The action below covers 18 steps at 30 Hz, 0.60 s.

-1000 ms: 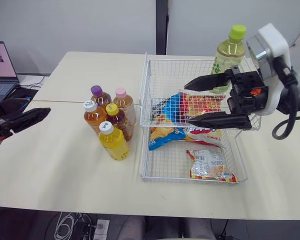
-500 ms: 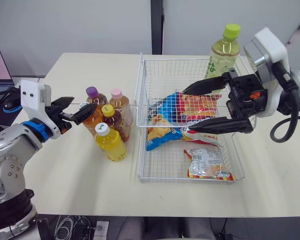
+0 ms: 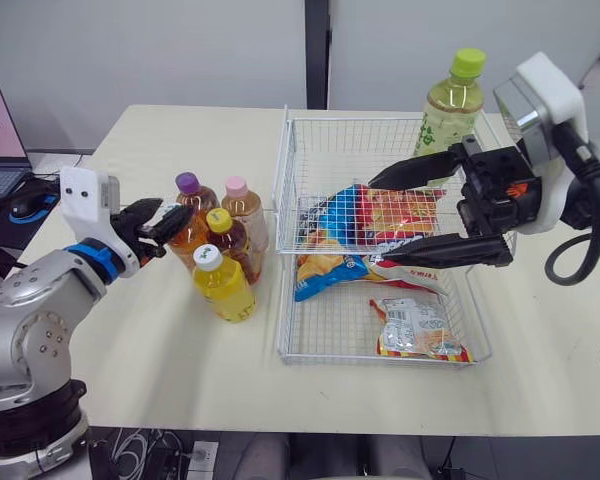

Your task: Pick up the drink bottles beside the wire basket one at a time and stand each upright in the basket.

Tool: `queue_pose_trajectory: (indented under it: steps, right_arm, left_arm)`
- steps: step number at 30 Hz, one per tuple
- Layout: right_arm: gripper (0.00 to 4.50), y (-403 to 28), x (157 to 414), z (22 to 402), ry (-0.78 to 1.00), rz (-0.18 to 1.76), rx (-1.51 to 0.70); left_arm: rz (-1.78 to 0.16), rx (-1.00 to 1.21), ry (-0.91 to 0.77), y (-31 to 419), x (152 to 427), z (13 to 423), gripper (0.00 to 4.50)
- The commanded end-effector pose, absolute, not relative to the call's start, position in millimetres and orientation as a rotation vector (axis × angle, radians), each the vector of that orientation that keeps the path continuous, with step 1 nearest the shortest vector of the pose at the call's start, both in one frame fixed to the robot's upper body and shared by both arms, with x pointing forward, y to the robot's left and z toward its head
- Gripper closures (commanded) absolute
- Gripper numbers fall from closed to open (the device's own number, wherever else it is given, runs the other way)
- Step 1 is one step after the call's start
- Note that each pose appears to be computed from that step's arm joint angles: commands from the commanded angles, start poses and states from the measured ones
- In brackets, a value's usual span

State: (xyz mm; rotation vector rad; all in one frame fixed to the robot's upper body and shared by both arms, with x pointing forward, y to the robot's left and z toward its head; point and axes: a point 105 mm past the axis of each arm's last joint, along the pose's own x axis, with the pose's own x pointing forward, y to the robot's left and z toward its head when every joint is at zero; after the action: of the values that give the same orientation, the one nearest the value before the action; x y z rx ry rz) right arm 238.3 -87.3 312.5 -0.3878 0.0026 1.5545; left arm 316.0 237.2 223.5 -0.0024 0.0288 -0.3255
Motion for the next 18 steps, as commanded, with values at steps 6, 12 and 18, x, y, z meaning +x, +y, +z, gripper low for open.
queue_pose_trajectory:
  steps: [6, 12, 18]
  right_arm:
    - [0.0, -89.7, 233.5, 325.0, -0.055, 1.543, -0.389]
    - [0.0, -88.6, 233.8, 326.5, -0.065, 1.538, -0.382]
    - [0.0, -86.8, 234.6, 326.0, -0.07, 1.535, -0.379]
  left_arm:
    - [-0.293, 0.002, 0.013, 238.6, 317.2, 225.8, 3.25]
    - [-0.28, 0.007, -0.024, 248.0, 310.1, 236.1, 3.25]
    - [-0.317, 0.034, -0.029, 248.9, 301.0, 239.3, 3.25]
